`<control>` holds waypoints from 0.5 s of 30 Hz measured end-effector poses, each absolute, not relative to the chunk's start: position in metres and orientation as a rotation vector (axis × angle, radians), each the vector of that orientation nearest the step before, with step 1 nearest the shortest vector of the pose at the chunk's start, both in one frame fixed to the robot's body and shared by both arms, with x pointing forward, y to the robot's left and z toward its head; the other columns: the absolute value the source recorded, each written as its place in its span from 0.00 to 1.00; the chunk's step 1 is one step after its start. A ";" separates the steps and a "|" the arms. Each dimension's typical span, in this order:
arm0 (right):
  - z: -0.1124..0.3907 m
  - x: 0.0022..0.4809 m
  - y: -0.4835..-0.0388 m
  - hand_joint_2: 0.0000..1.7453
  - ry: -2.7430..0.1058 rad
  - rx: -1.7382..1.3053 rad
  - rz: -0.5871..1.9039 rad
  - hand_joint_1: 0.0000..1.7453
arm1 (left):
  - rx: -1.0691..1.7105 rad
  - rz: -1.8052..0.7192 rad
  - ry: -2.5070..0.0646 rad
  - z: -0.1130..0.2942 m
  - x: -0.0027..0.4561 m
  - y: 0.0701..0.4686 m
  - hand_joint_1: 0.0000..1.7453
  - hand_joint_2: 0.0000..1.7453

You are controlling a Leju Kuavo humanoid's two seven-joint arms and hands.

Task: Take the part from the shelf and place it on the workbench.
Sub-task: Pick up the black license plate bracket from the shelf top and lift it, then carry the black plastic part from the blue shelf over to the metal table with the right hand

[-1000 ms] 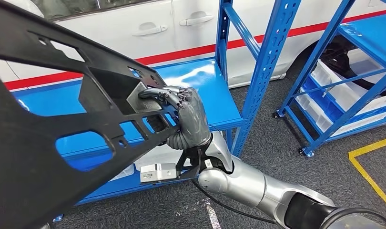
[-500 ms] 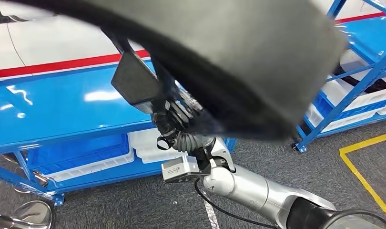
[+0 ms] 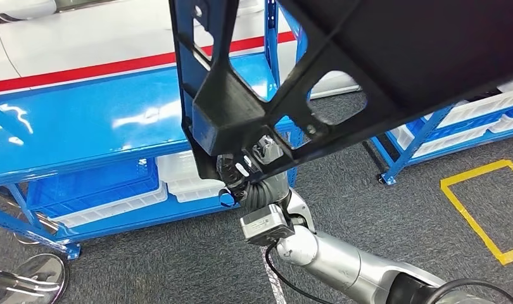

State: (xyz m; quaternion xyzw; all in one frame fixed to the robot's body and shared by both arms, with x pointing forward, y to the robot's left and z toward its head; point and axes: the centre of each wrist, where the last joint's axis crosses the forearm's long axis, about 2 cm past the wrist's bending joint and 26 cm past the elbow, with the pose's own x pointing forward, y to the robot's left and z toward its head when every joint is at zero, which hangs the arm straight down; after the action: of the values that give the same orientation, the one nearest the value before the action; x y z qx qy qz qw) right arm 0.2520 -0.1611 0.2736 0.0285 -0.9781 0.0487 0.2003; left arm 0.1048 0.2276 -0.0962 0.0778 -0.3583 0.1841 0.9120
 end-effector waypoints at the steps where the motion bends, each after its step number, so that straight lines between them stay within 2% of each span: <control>1: 0.273 0.251 -0.160 1.00 -2.731 0.092 0.131 1.00 | 0.160 0.377 -0.740 -0.096 0.105 0.228 0.00 1.00; 15: 0.270 0.252 -0.155 1.00 -2.674 0.291 0.121 1.00 | 0.204 0.411 -0.702 -0.095 0.106 0.223 0.00 1.00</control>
State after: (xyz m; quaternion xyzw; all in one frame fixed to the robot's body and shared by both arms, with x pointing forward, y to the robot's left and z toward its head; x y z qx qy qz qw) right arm 0.2516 -0.1545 0.2702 0.1053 -0.9682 0.0438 0.2227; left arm 0.1065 0.2233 -0.0949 0.0992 -0.3406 0.1995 0.9134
